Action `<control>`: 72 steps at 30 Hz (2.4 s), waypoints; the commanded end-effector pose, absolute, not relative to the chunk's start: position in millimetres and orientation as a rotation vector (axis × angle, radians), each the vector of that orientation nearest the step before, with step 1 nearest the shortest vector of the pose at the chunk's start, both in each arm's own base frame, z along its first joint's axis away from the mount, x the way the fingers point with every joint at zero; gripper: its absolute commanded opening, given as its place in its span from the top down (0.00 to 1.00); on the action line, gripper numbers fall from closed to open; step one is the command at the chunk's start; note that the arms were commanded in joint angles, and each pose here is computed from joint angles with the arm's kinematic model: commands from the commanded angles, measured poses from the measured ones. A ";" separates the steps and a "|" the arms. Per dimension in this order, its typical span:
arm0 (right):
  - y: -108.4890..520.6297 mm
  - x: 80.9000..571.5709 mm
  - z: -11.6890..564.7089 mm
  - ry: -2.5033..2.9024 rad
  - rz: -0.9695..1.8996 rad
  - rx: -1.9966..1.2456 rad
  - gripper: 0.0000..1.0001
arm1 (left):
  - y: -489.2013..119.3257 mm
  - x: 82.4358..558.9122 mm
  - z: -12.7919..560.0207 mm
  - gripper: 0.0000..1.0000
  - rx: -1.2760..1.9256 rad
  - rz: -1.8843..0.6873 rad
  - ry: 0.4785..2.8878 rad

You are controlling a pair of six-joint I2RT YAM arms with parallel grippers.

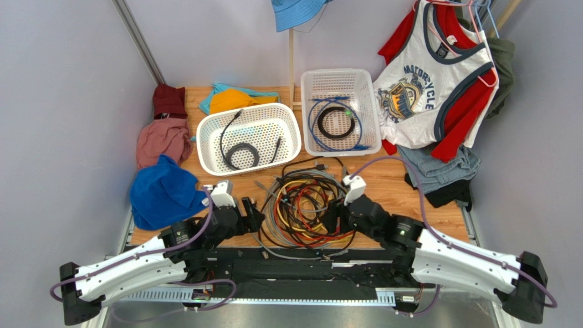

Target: Untangle the cables

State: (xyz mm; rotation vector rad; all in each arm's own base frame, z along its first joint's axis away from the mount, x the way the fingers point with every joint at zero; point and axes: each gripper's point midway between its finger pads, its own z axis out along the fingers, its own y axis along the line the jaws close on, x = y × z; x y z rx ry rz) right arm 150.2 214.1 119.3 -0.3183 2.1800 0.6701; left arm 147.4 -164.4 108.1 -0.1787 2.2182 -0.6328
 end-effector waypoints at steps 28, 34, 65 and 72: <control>276.8 155.9 271.1 1.871 0.776 -0.508 1.00 | -153.8 144.1 124.6 0.10 -0.229 -0.727 2.137; 226.8 134.4 407.7 1.605 0.930 -0.453 1.00 | -151.0 153.2 158.1 0.09 -0.209 -0.746 2.029; 310.8 136.7 259.0 1.949 0.933 -0.575 1.00 | -253.6 141.1 289.6 0.01 0.318 -1.163 1.603; 307.5 117.0 237.7 1.969 1.034 -0.610 1.00 | -258.7 151.9 284.6 0.01 0.283 -1.129 1.620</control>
